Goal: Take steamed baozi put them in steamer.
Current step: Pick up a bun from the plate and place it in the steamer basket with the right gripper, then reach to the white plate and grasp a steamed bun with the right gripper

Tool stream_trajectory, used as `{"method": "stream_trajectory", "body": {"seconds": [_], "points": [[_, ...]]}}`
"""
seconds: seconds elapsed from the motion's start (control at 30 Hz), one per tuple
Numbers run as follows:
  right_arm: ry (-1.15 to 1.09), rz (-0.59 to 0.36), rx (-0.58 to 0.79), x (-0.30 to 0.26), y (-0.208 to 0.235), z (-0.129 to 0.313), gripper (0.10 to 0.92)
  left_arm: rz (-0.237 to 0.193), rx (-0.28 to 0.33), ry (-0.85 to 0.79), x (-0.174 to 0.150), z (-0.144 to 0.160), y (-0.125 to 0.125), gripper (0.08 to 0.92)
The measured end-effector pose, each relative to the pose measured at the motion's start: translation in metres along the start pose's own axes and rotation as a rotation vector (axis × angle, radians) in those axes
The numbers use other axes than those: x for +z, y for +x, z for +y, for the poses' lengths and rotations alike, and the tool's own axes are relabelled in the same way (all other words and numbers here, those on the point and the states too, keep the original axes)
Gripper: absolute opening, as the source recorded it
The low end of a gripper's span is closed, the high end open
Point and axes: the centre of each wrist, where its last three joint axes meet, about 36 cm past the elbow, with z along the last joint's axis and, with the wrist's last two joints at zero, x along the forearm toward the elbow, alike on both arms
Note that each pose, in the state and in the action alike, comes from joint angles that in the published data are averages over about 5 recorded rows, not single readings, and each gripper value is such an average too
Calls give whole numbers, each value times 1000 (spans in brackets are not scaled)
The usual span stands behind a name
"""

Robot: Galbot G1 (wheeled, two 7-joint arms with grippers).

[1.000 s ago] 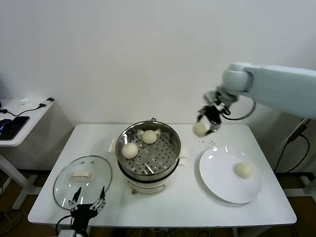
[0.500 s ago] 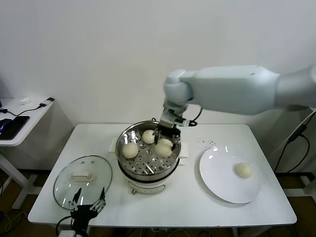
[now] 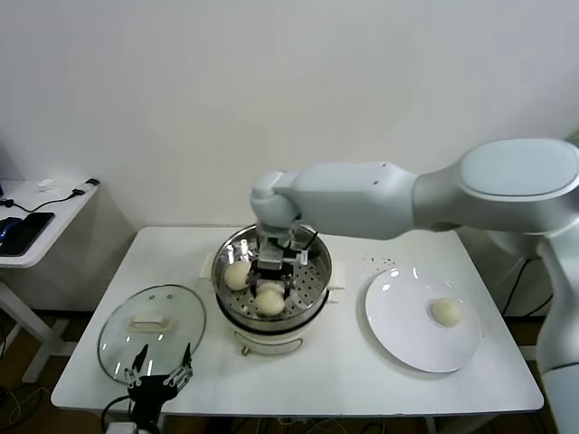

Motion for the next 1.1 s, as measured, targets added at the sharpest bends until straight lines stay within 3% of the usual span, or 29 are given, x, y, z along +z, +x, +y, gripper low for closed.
{"method": "stream_trajectory", "body": {"seconds": [0.13, 0.3, 0.67, 0.87, 1.1], "points": [[6, -7, 2, 1, -6, -4, 702, 0, -1, 0, 0, 0, 0, 823], [-1, -17, -1, 4, -6, -5, 809, -1, -1, 1, -1, 0, 2, 823], [-115, -8, 29, 34, 50, 22, 823, -8, 4, 1, -3, -1, 4, 823], [-324, 35, 85, 64, 106, 83, 823, -14, 6, 2, -4, -2, 3, 823], [-718, 123, 115, 77, 149, 204, 823, -24, 6, 4, -6, -2, 0, 823]]}}
